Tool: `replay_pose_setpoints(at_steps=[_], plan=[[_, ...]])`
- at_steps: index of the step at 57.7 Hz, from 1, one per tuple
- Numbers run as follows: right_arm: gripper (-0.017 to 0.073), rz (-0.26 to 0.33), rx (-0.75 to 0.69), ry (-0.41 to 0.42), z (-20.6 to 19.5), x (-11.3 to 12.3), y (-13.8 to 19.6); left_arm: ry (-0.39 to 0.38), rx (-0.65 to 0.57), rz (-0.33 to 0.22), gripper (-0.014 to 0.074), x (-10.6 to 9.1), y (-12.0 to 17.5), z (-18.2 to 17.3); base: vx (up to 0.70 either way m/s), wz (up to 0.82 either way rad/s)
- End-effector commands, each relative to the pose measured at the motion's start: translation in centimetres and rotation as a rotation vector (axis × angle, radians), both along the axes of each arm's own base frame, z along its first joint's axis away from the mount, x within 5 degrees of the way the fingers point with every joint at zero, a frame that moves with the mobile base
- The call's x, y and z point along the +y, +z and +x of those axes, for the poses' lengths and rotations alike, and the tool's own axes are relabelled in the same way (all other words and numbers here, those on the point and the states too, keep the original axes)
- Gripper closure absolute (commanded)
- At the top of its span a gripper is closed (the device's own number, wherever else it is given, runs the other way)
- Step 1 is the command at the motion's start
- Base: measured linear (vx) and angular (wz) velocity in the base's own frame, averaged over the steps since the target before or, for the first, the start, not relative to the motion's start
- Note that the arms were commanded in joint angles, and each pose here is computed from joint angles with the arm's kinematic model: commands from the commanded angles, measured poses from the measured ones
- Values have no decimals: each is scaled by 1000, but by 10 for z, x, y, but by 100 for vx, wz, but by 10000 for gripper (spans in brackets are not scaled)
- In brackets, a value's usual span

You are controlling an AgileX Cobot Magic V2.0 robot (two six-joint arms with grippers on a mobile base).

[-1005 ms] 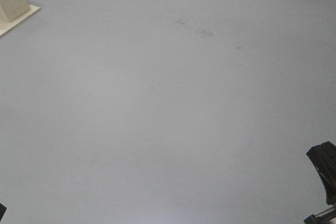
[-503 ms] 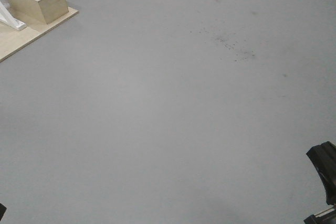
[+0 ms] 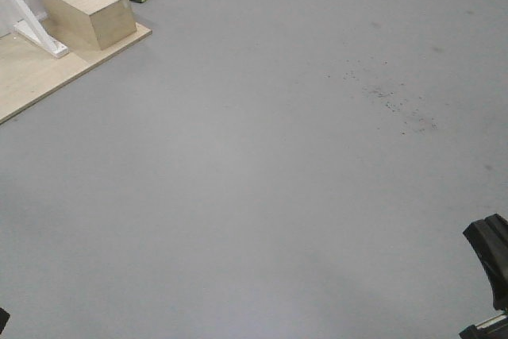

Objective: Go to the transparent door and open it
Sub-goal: 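Drive the base forward up to the glass door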

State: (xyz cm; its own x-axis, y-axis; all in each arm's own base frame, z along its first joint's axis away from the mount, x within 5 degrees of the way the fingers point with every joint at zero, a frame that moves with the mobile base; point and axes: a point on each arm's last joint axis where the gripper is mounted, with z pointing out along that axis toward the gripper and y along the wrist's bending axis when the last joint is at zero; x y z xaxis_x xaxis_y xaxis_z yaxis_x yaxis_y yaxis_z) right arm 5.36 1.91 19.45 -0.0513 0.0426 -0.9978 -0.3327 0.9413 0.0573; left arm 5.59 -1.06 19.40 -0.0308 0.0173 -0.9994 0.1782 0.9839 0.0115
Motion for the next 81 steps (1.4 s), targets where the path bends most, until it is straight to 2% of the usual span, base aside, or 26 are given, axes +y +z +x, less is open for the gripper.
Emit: replay_pose_setpoints(at_steps=[1, 36, 81], plan=[[564, 28, -86, -5, -1, -1, 6, 3, -70, -18, 600, 1, 3, 0, 49, 22], [564, 28, -86, -5, -1, -1, 6, 3, -70, -18, 600, 1, 3, 0, 49, 27], [564, 28, -86, -5, -1, -1, 6, 3, -70, -18, 600, 1, 3, 0, 46, 43]])
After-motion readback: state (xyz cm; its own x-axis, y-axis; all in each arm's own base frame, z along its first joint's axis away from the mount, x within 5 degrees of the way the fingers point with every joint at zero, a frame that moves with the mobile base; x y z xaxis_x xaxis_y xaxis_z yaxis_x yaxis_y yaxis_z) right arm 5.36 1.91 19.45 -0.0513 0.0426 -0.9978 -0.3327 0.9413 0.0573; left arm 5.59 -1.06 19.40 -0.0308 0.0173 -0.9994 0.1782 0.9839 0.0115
